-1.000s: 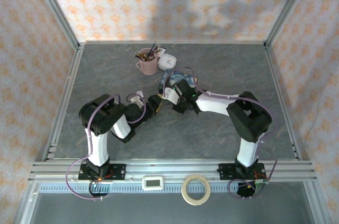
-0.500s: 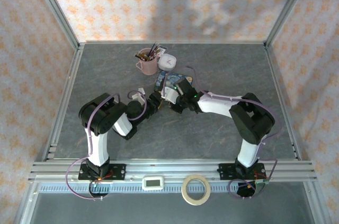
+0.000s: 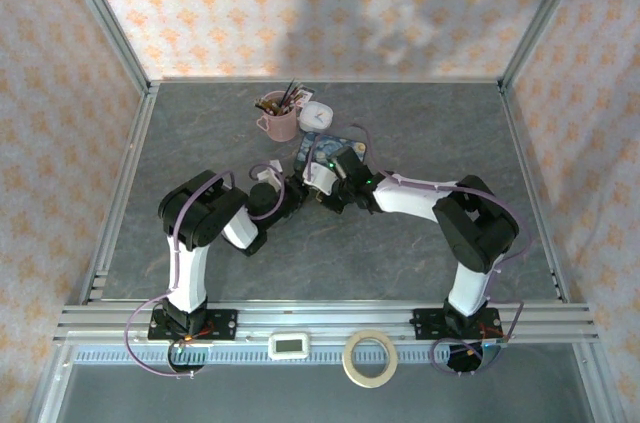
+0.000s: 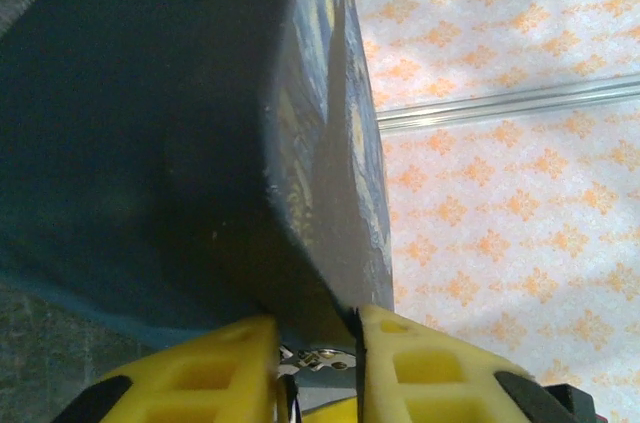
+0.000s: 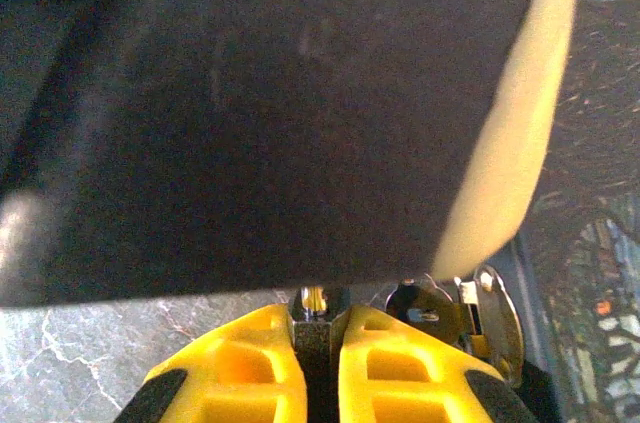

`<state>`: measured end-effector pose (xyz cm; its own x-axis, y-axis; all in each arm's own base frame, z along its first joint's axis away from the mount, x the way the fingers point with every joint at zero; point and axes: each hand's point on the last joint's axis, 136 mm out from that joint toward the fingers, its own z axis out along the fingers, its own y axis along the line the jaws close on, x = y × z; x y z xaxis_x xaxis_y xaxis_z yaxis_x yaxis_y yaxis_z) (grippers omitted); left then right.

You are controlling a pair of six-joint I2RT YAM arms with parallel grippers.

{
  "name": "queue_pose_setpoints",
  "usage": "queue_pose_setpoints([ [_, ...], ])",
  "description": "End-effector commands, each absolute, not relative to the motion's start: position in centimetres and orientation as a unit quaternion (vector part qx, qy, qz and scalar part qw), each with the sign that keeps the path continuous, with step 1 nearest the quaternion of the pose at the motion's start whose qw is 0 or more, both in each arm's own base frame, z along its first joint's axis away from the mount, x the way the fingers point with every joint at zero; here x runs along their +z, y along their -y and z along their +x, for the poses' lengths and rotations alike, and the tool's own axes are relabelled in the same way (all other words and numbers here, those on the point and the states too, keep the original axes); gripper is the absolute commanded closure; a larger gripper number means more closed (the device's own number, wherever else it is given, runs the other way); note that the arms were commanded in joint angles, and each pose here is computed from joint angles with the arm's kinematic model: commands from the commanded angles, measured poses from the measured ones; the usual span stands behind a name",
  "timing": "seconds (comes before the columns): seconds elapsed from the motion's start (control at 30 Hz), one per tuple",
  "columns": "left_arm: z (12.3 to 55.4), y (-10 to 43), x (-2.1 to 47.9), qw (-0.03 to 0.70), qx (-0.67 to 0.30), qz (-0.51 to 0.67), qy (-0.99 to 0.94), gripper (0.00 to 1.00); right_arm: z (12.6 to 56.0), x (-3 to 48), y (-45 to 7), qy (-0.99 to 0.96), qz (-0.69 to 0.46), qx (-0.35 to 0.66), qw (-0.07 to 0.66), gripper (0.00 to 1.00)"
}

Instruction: Unlock the padlock with the key

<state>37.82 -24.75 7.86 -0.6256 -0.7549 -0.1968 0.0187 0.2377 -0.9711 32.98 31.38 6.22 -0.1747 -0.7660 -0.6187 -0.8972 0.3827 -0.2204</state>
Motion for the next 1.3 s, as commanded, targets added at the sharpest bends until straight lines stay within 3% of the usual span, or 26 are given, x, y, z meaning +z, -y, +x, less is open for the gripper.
queue_pose_setpoints([
  [0.0, 37.1, 25.2, 6.5, 0.332, -0.555, -0.256, -0.719, 0.87, 33.5, 8.7, -32.2, -0.75, -0.535, 0.109, 0.373, 1.0],
  [0.13, 36.5, 24.6, 6.6, 0.332, -0.56, -0.266, -0.711, 0.97, 33.1, 9.5, -32.2, -0.753, -0.522, 0.126, 0.379, 1.0],
  [0.2, 36.2, 24.3, 6.8, 0.331, -0.561, -0.27, -0.71, 0.92, 32.8, 10.0, -32.2, -0.758, -0.512, 0.138, 0.38, 1.0],
  [0.3, 35.6, 23.8, 7.1, 0.331, -0.555, -0.274, -0.713, 0.45, 32.0, 10.5, -31.8, -0.776, -0.486, 0.156, 0.37, 1.0],
  [0.37, 35.2, 22.8, 7.6, 0.343, -0.549, -0.28, -0.709, 0.28, 31.3, 10.3, -31.1, -0.804, -0.454, 0.166, 0.347, 1.0],
  [0.57, 35.0, 19.7, 9.1, 0.385, -0.508, -0.282, -0.717, 0.25, 26.7, 8.8, -29.7, -0.85, -0.384, 0.237, 0.272, 1.0],
  [0.93, 36.7, 13.0, 11.2, 0.457, -0.412, -0.307, -0.726, 0.24, 22.4, 5.8, -30.4, -0.869, -0.348, 0.272, 0.221, 0.99],
  [1.1, 36.8, 9.6, 13.2, 0.498, -0.353, -0.306, -0.731, 0.21, 22.9, 4.4, -30.4, -0.874, -0.346, 0.259, 0.222, 0.9],
  [1.27, 36.1, 4.7, 15.2, 0.543, -0.279, -0.325, -0.722, 0.1, 23.4, 4.4, -30.5, -0.874, -0.349, 0.252, 0.228, 0.69],
])
